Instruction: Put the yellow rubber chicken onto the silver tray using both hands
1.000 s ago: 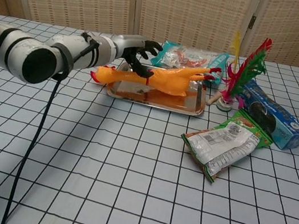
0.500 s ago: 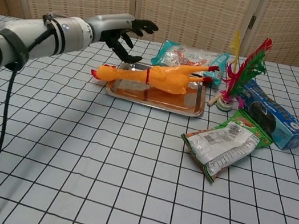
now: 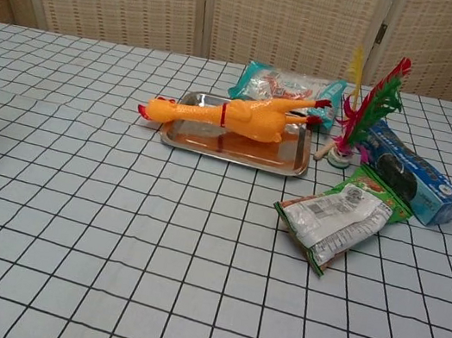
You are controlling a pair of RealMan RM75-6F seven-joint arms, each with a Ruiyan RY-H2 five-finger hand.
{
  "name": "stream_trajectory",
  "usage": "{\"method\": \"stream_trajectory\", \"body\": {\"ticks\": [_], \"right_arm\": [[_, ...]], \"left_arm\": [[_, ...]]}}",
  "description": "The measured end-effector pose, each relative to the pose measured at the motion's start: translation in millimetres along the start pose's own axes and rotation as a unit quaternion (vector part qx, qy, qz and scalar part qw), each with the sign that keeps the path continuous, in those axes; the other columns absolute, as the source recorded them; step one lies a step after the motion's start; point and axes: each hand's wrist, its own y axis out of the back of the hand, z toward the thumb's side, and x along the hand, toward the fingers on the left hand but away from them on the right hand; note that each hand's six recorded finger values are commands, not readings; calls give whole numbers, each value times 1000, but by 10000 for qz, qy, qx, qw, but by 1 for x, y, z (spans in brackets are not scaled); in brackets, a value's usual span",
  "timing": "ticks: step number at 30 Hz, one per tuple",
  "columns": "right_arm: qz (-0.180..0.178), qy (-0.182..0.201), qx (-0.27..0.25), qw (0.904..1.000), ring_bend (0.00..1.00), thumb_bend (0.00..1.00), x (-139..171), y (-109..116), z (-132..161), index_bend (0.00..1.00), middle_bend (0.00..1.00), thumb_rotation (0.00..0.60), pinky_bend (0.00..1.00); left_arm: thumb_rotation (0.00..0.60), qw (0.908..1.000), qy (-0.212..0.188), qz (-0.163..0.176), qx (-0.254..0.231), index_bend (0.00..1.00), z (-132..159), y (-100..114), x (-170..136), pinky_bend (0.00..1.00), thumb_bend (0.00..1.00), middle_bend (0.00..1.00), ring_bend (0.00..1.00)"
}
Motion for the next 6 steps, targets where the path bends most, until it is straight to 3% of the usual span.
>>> {"method": "stream_trajectory", "body": {"ticks": [2,6], "right_arm": [[59,-83,-52,9999,0,123,16,-8,-3,0,0,600,0],[22,5,-149,9999,0,123,23,-7,-2,0,0,600,0]], "left_arm": [[600,9991,310,-47,302,0,-20,2,-30,120,407,36,0],[600,9961,389,-248,757,0,-29,4,-46,117,407,34,0]]}}
